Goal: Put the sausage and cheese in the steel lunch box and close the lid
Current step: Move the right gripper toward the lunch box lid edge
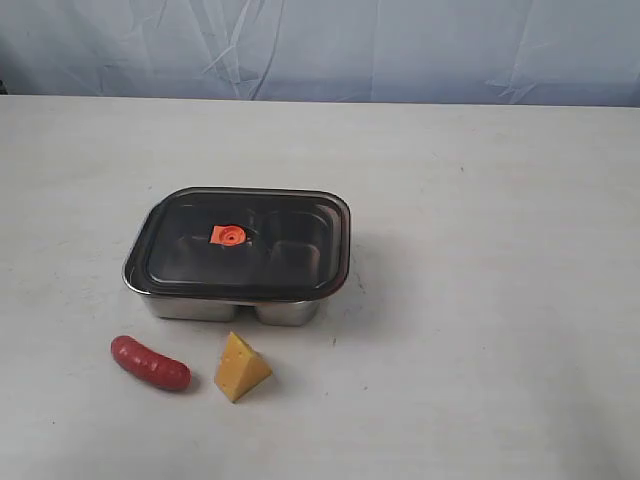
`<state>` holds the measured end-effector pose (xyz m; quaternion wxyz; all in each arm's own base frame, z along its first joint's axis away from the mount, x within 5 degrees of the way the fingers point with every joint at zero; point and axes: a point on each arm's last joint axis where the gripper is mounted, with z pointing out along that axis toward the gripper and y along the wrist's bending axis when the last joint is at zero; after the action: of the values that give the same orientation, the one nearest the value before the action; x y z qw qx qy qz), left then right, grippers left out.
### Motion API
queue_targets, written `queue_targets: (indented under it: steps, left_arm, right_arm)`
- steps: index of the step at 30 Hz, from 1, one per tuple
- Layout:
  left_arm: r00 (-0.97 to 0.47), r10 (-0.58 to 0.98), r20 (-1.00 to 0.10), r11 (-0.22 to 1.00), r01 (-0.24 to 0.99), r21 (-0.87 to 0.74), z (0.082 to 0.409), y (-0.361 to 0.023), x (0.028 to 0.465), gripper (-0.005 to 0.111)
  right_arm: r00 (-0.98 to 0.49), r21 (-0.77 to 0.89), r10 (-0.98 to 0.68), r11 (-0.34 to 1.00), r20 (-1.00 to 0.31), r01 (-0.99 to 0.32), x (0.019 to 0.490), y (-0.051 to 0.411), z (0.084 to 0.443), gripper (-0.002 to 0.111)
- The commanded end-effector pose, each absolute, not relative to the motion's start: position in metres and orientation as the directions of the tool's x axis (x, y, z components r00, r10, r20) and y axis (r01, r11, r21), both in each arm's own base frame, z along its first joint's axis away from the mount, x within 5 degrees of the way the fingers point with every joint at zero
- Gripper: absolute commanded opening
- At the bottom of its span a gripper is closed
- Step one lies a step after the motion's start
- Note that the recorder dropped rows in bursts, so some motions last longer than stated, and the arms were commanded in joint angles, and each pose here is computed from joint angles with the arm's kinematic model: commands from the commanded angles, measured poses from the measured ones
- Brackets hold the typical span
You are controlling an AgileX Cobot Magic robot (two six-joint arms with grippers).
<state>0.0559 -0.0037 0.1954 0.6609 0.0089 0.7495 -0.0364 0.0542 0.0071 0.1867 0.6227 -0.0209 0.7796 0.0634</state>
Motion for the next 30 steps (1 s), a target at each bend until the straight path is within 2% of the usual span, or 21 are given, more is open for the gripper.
queue_targets:
  steps: [1,2,3,4,5,9,13,17,19,20,23,26,29,30]
  left_arm:
    - [-0.120,-0.038,-0.992,0.997,0.057,-0.045,0.195,-0.003,0.056,0.000]
    - [-0.120,-0.038,-0.992,0.997,0.057,-0.045,0.195,-0.003,0.056,0.000]
    - [-0.120,-0.038,-0.992,0.997,0.057,-0.045,0.195,-0.003,0.056,0.000]
    - [-0.120,-0.038,-0.992,0.997,0.057,-0.045,0.195,-0.003,0.056,0.000]
    - [-0.120,-0.038,-0.992,0.997,0.057,-0.045,0.195,-0.003,0.056,0.000]
    - [-0.120,-0.038,-0.992,0.997,0.057,-0.045,0.195,-0.003,0.056,0.000]
    - [-0.120,-0.038,-0.992,0.997,0.057,-0.045,0.195,-0.003,0.056,0.000]
    - [-0.120,-0.038,-0.992,0.997,0.057,-0.045,0.195,-0.003,0.056,0.000]
    - [-0.120,-0.038,-0.992,0.997,0.057,-0.045,0.195,-0.003,0.056,0.000]
    - [-0.117,-0.038,-0.992,0.997,0.057,-0.045,0.195,-0.003,0.056,0.000]
    - [-0.117,-0.038,-0.992,0.997,0.057,-0.045,0.195,-0.003,0.056,0.000]
    - [-0.117,-0.038,-0.992,0.997,0.057,-0.045,0.195,-0.003,0.056,0.000]
    - [-0.117,-0.038,-0.992,0.997,0.057,-0.045,0.195,-0.003,0.056,0.000]
    - [-0.117,-0.038,-0.992,0.997,0.057,-0.045,0.195,-0.003,0.056,0.000]
  right_arm:
    - [-0.079,0.392,0.384,0.911,-0.920,-0.128,0.056,0.010,0.203,-0.001]
    - [-0.042,0.561,0.561,0.816,-0.827,-0.138,0.056,0.009,0.209,-0.001]
    - [-0.026,0.651,0.654,0.746,-0.756,-0.143,0.056,0.007,0.212,-0.001]
    - [-0.057,0.830,0.833,0.540,-0.551,-0.135,0.056,0.007,0.213,-0.001]
    - [-0.092,0.877,0.875,0.463,-0.475,-0.129,0.056,0.009,0.212,-0.001]
    - [-0.248,0.891,0.856,0.438,-0.454,-0.121,0.052,0.021,0.209,-0.001]
    - [-0.256,0.899,0.862,0.411,-0.437,-0.151,0.050,0.023,0.221,-0.001]
    - [-0.147,0.802,0.801,0.530,-0.580,-0.276,0.045,0.020,0.274,-0.001]
    - [-0.221,0.731,0.700,0.621,-0.679,-0.282,0.057,0.029,0.302,-0.001]
    - [-0.319,0.689,0.613,0.675,-0.723,-0.265,0.076,0.037,0.312,-0.001]
    - [-0.537,0.604,0.410,0.757,-0.737,-0.251,0.145,0.055,0.321,-0.001]
    - [-0.716,0.604,0.218,0.721,-0.663,-0.340,0.215,0.079,0.313,-0.001]
    - [-0.822,0.710,0.050,0.536,-0.568,-0.457,0.273,0.106,0.285,0.000]
    - [-0.845,0.760,0.027,0.453,-0.534,-0.466,0.287,0.112,0.274,0.005]
